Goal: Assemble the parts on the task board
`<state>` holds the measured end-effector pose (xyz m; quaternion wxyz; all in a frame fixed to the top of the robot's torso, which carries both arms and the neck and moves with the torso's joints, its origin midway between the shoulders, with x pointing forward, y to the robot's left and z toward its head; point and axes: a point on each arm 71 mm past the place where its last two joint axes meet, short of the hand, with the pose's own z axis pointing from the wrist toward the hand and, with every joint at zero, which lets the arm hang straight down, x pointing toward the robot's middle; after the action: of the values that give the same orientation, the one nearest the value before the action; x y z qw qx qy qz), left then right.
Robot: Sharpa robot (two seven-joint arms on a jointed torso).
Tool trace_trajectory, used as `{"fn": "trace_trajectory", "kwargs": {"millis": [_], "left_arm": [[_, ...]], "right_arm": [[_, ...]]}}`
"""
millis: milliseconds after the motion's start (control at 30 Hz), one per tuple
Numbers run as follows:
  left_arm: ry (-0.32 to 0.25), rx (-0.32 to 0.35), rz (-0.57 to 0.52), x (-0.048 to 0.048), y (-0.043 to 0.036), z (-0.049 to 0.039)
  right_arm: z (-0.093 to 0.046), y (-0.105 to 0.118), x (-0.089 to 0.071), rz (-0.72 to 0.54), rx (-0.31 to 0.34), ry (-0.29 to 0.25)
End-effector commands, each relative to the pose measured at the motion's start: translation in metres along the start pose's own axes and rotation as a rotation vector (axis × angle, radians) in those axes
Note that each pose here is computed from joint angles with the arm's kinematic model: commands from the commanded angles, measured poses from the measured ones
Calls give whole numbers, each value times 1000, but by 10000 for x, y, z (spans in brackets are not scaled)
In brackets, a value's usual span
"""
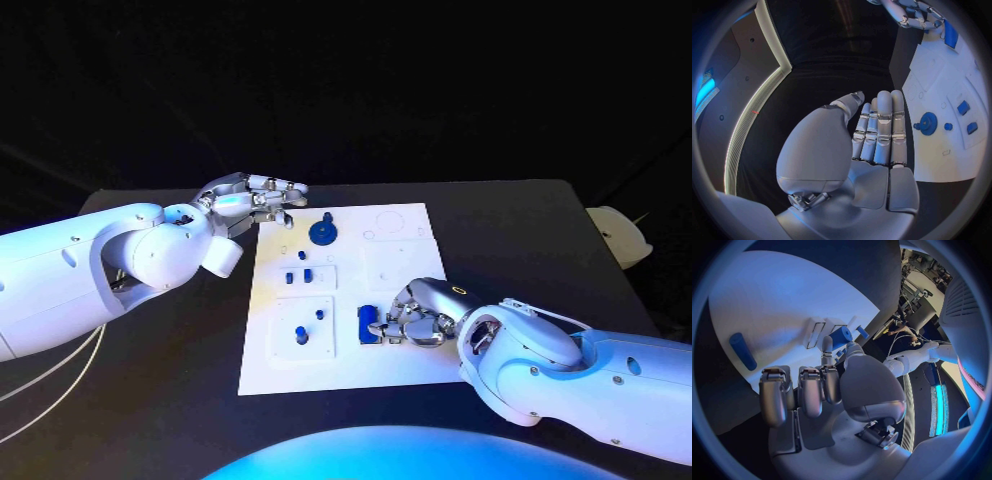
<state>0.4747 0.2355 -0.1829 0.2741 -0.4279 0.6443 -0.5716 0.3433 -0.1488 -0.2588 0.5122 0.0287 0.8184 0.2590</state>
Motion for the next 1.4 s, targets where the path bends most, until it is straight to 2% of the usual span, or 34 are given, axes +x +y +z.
{"fn": "trace_trajectory", "kwargs": {"millis": [33, 700, 1033, 1400], "left_arm": [[16, 5, -6, 20, -7, 0], [14, 4, -6, 8, -6, -6], [14, 3, -6, 4, -6, -6], [18, 1, -6, 7, -3, -4]], "right_arm": [[7, 0, 10, -38, -9, 7], [-8, 14, -34, -88, -36, -49], [-77, 98, -59, -57, -87, -78], [-106, 123, -45, -52, -98, -55]]}}
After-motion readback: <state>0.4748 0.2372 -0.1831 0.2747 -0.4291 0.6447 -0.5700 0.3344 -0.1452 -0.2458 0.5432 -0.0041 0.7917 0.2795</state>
